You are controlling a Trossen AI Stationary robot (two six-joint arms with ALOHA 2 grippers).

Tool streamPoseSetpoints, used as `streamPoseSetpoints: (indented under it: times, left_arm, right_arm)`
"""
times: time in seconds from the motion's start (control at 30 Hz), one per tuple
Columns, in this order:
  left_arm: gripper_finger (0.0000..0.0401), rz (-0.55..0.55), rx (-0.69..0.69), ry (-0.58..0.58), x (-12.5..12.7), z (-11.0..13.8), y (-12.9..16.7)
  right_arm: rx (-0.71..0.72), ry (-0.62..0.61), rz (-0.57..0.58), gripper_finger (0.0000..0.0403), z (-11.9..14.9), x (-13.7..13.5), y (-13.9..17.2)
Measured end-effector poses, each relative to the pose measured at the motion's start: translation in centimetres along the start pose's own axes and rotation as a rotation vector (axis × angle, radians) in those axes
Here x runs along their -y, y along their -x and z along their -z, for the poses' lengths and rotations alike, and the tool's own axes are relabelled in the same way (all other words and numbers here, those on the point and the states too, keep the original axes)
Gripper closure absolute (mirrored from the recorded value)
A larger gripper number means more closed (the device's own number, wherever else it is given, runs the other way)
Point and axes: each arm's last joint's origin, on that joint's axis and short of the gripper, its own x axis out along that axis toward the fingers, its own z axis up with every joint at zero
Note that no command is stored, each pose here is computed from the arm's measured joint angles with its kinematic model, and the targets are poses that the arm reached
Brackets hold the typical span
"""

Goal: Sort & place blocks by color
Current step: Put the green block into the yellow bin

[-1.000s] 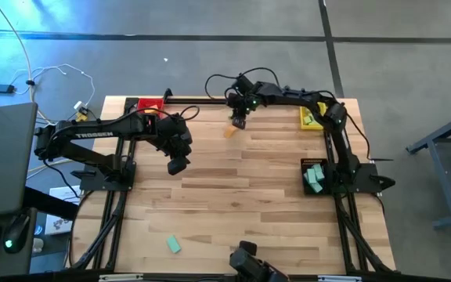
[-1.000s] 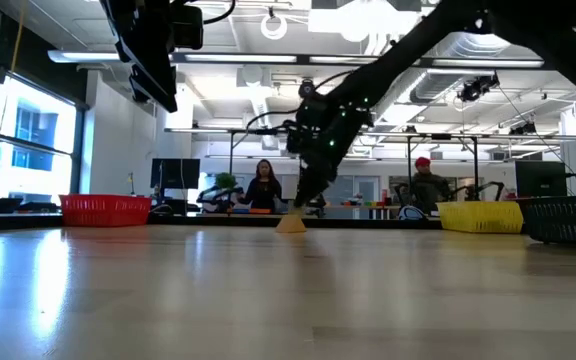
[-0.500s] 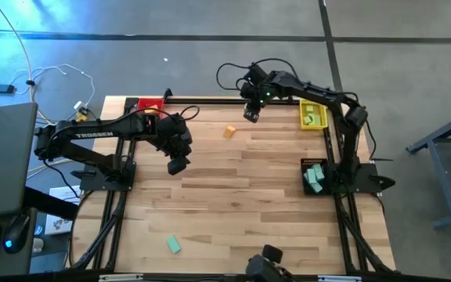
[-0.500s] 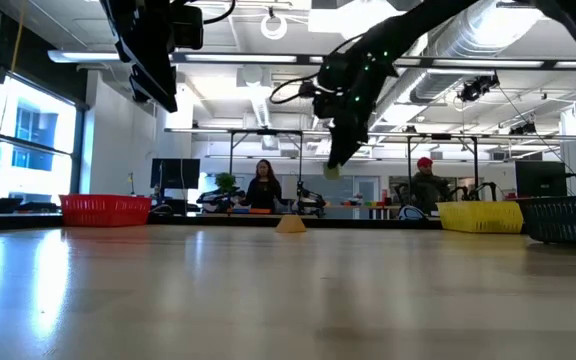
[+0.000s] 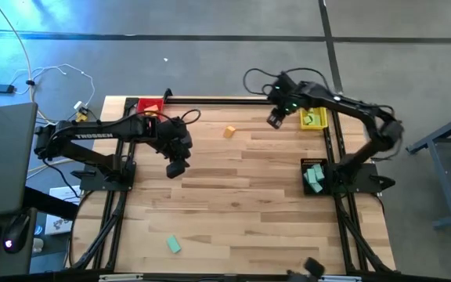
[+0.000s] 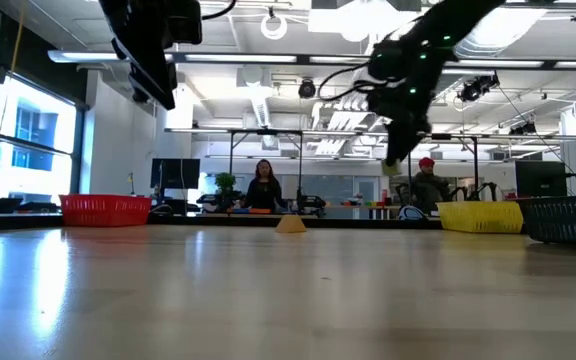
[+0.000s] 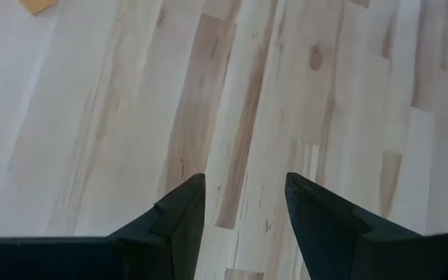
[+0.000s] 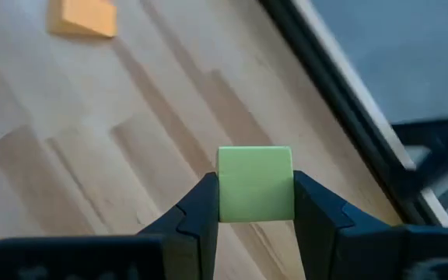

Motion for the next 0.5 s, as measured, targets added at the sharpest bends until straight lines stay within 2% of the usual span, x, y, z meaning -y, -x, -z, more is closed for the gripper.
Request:
streamPoseSetpoints:
  times: [0.3, 0.4, 0.5]
  left_arm:
    - [0.0236, 0.023, -0.011, -0.055, 1.1, 0.2, -0.2]
    - [0.0236, 0.030, -0.016, -0.063, 1.5, 0.3, -0.3]
    - [0.0236, 0.040, -0.021, -0.083, 2.0, 0.4, -0.3]
  right_arm:
    - [0.081, -0.270, 0.272, 0.0300, 5.5, 2.6, 3.3]
    - [0.076, -0.367, 0.360, 0.0300, 6.5, 3.4, 3.4]
    - [0.052, -0.452, 0.395, 0.0300, 7.3, 4.2, 2.8]
